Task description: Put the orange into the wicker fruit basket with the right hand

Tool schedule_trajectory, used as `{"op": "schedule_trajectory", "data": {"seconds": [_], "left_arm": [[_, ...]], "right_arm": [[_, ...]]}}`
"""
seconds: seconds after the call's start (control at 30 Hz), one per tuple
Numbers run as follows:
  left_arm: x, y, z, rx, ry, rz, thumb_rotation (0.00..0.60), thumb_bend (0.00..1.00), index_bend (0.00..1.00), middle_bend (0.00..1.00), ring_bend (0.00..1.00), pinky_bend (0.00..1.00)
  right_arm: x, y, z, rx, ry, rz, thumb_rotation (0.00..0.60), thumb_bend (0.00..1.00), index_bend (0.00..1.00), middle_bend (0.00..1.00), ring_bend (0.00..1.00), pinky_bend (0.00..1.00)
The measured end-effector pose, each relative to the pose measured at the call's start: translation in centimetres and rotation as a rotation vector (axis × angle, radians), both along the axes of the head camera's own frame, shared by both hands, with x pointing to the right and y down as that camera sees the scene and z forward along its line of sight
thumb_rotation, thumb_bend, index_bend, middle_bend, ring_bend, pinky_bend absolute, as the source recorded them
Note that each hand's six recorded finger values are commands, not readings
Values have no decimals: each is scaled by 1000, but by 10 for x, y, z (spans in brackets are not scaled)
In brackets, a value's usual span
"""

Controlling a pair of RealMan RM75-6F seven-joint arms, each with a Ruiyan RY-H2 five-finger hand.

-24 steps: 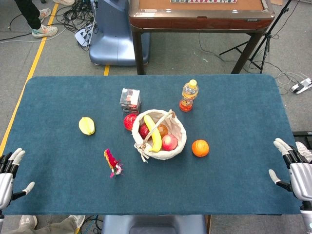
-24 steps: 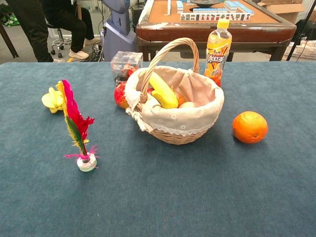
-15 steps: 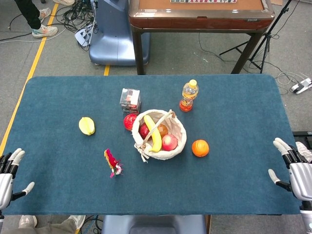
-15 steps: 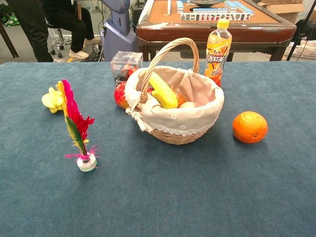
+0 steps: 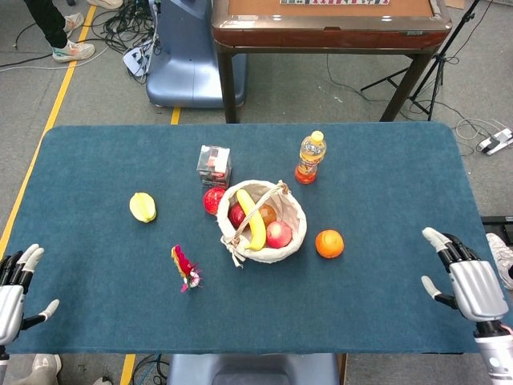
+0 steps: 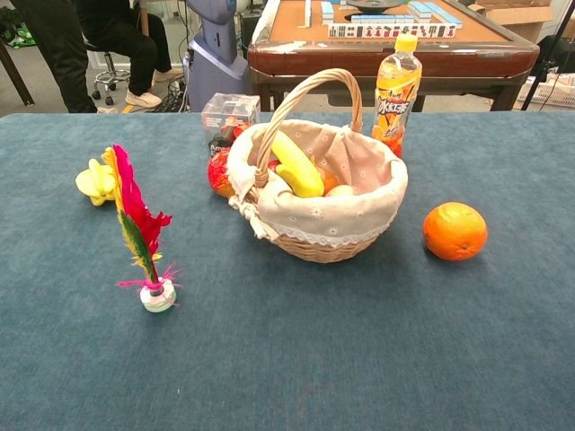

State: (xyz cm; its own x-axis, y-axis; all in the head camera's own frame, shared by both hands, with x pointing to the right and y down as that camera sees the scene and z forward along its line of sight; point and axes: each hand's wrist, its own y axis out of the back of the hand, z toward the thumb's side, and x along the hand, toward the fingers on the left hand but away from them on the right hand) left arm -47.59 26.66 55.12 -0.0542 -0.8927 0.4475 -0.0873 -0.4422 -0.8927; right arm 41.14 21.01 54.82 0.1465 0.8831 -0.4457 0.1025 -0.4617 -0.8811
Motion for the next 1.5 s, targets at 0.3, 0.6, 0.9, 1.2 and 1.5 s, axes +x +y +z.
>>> {"op": "schedule_trajectory", "data": {"seconds": [0.3, 0.6, 0.9, 1.2, 1.5], "left_arm": [[0, 2, -1, -4, -5, -5, 600, 219, 18, 0, 0, 0], [0, 3, 0, -10, -7, -6, 600, 220, 21, 0, 0, 0], [-5, 7, 0, -15, -12, -19, 600, 219, 23, 0, 0, 0], [-4, 9, 0, -18, -10, -16, 600, 220, 24, 0, 0, 0], [-8, 12, -2, -16, -14, -27, 600, 220, 24, 0, 0, 0]], "right_arm": [[-52, -18, 35, -94, 29, -135, 600, 270, 114, 157, 119, 342], [-93, -39, 84, -165, 35, -202, 600, 151, 114, 154, 119, 342], [-110, -49, 124, -209, 79, -208, 600, 127, 114, 154, 119, 342], [-134, -49, 152, -247, 100, -239, 600, 159, 114, 181, 119, 342], [-149, -45, 169, -257, 120, -258, 600, 305, 263, 271, 168, 345]]}}
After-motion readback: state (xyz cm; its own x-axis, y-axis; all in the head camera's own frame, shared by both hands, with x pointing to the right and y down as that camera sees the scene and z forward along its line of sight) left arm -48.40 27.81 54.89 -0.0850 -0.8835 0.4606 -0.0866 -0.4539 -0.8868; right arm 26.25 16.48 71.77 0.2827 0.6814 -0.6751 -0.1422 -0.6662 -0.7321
